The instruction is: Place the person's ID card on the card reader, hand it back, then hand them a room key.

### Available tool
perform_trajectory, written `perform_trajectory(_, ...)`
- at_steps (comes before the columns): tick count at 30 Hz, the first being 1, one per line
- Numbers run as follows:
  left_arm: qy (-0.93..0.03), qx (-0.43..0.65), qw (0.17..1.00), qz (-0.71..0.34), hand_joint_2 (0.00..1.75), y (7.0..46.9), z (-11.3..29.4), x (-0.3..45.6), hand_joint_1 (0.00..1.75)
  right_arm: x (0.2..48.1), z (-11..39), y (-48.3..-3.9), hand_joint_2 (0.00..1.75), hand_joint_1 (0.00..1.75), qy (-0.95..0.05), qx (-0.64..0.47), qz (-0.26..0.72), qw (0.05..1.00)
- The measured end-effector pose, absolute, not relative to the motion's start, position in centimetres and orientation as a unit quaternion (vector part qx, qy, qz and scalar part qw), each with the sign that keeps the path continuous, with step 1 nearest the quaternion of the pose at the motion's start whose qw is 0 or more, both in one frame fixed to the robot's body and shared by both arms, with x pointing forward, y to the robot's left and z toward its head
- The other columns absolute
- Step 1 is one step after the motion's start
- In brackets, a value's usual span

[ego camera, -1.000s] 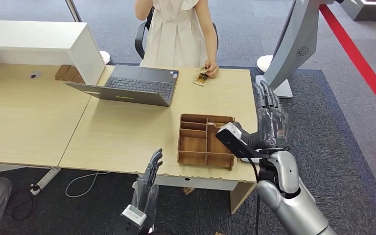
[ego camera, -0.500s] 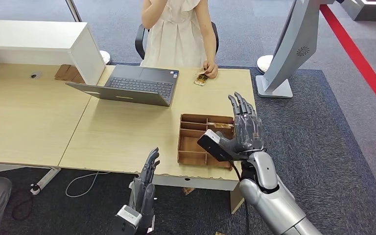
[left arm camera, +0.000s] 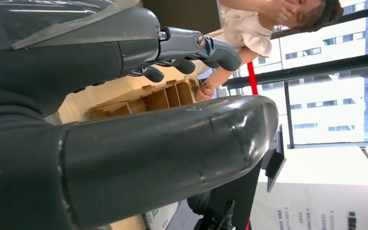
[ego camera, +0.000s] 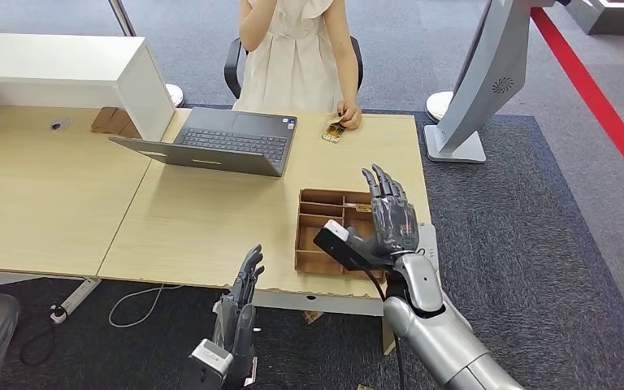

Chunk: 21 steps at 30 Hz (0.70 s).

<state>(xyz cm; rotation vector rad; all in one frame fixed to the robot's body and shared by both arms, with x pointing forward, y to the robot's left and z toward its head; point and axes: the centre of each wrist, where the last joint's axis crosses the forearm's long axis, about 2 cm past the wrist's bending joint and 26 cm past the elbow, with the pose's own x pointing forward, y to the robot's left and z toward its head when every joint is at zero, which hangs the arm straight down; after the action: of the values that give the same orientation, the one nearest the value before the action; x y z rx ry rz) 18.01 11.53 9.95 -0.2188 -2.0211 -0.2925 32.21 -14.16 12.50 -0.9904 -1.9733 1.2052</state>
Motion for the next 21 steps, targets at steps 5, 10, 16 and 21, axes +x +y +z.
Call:
perform_trajectory(5, -0.843, -0.094, 0.515, -0.119, 0.0, 11.4, 9.9, 18.1, 0.0, 32.2, 11.9, -14.1, 1.75, 0.0, -0.741, -0.379, 0.465, 0.302)
perform_trajectory(10, -0.845, -0.094, 0.513, -0.118, 0.0, 11.3, 9.8, 18.3, 0.0, 32.3, 11.5, -13.8, 1.75, 0.0, -0.733, -0.395, 0.478, 0.28)
perform_trajectory(16, -0.844, -0.094, 0.515, -0.118, 0.0, 11.2, 9.6, 18.4, 0.0, 32.5, 11.4, -13.6, 1.75, 0.0, -0.731, -0.408, 0.478, 0.267)
perform_trajectory(21, -0.844, -0.094, 0.515, -0.116, 0.0, 11.2, 9.6, 18.5, 0.0, 32.7, 11.3, -13.6, 1.75, 0.0, -0.713, -0.449, 0.492, 0.219)
